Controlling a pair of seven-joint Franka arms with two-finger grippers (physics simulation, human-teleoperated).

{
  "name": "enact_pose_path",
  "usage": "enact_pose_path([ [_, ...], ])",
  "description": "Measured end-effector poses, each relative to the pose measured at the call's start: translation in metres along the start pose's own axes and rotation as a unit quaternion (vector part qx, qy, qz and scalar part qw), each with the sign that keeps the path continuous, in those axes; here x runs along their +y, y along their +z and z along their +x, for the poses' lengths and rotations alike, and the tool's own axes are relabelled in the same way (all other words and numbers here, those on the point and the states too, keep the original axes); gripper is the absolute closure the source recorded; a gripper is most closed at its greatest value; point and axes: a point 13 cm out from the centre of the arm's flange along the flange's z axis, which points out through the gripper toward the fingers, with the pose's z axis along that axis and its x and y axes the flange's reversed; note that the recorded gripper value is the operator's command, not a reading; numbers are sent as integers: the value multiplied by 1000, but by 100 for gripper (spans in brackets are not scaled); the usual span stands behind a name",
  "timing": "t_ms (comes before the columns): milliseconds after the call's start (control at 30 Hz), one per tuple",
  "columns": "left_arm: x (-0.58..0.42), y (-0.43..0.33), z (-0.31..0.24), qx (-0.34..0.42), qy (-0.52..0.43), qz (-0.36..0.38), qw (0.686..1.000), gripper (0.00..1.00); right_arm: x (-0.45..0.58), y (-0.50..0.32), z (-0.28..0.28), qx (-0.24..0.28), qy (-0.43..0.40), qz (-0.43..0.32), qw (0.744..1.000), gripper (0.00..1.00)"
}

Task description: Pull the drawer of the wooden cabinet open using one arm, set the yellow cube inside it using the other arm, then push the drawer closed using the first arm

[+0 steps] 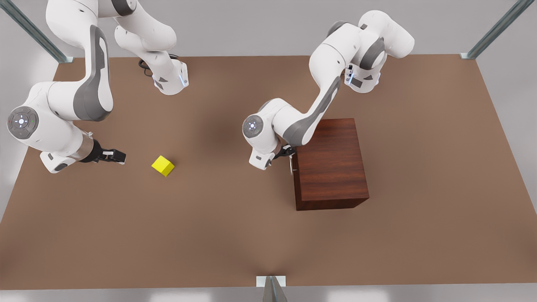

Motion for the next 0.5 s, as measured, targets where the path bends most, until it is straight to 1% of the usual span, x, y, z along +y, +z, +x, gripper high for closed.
enact_pose_path([
  [333, 1, 22, 1, -2, -14, -20, 1000, 0, 1, 3, -1, 2, 0, 0, 1000, 0],
  [500, 0, 29, 6, 0, -7, -26, 1000, 0, 1, 4, -1, 3, 0, 0, 1000, 0],
])
